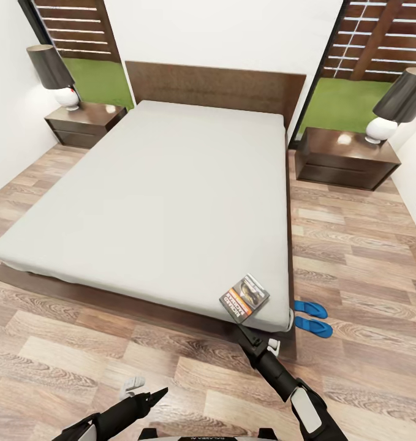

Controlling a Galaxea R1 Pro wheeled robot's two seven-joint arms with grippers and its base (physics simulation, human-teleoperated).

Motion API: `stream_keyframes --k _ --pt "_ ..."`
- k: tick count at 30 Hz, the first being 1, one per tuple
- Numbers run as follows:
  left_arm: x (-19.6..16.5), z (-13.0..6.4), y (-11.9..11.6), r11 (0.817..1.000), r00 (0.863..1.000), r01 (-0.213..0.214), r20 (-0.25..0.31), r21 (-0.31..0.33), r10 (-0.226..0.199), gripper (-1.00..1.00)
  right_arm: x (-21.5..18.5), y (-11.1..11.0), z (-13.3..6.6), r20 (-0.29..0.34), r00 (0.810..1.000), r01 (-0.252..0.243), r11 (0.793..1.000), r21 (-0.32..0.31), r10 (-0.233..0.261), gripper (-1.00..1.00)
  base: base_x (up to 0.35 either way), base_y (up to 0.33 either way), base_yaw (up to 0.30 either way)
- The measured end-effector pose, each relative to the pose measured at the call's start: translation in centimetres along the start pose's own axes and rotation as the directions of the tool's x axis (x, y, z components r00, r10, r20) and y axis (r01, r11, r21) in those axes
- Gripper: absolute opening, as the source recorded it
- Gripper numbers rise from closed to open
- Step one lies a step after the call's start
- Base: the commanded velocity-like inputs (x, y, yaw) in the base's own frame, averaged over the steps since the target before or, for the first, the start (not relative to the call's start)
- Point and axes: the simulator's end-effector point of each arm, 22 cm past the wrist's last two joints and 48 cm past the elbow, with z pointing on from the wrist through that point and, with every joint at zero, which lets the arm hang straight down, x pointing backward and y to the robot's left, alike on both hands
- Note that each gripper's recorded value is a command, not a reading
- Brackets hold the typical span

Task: In the bedroom, move the book from the bed onto either nightstand, and place the two sandals side by side next to the bed.

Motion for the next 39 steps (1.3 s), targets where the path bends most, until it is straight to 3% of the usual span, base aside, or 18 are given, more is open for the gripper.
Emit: stream_keyframes --k 21,39 --pt "0.0 0.0 -0.1 1.0 1.0 0.001 0.0 0.005 -0.001 1.0 0.0 0.0 0.0 0.0 1.0 0.001 1.0 -0.001 -0.001 1.0 0.034 0.0 0.0" --pt "-0.1 1.6 1.4 1.0 1.0 0.001 -0.001 0.002 -0.001 1.0 -0.5 -1.9 0.9 0.0 1.0 0.001 1.0 0.0 -0.001 1.0 0.0 0.0 0.0"
